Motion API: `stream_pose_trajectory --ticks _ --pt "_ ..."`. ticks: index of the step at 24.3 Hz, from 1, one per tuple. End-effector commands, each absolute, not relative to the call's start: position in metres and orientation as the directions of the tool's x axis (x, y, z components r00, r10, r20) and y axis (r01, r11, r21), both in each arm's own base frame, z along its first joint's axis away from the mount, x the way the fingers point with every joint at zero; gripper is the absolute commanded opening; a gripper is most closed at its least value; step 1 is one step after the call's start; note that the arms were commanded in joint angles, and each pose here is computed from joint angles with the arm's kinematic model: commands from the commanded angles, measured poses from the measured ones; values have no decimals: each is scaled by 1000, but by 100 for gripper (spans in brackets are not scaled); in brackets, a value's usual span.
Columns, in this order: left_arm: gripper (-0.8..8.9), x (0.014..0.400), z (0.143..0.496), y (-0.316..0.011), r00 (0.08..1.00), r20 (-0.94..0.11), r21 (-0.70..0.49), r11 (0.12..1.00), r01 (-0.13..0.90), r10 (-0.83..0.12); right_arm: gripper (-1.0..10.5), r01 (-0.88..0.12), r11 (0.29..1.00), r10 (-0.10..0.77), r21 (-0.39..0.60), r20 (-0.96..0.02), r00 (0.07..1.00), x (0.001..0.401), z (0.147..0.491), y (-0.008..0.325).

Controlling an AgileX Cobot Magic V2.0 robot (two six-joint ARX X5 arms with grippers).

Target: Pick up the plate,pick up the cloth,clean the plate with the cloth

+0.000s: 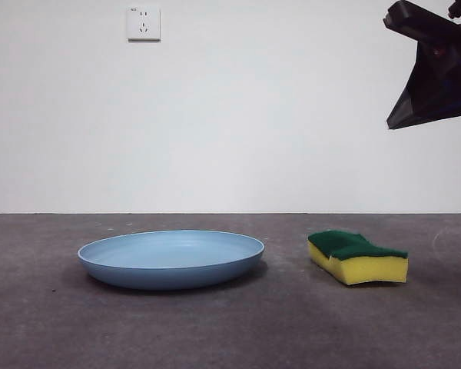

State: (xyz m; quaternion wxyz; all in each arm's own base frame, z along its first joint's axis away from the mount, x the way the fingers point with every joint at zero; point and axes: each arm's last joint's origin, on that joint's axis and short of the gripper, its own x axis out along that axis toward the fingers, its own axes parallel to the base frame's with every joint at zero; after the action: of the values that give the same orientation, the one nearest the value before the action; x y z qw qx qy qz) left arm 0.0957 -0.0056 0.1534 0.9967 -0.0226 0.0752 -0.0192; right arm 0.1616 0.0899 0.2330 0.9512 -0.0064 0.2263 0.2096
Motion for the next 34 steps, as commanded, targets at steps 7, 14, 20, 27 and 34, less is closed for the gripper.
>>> stream_pose_trajectory --ticks 7,14,20,27,34 --pt "0 96 146 -5 981 -187 -40 999 33 -40 0 -401 913 393 77 -436 810 161 231 90" --pt "0 96 146 -5 981 -187 -40 999 33 -40 0 -401 913 393 77 -436 810 161 231 90" --pt "0 96 147 -5 982 -187 -40 999 33 -40 0 -376 924 315 -67 -423 850 155 237 76" --pt "0 96 147 -5 982 -187 -40 999 32 -39 0 -39 998 26 -47 -237 971 126 247 14" --pt "-1 96 147 -5 982 -187 -40 999 32 -39 0 95 995 -98 -25 -176 979 104 213 -2"
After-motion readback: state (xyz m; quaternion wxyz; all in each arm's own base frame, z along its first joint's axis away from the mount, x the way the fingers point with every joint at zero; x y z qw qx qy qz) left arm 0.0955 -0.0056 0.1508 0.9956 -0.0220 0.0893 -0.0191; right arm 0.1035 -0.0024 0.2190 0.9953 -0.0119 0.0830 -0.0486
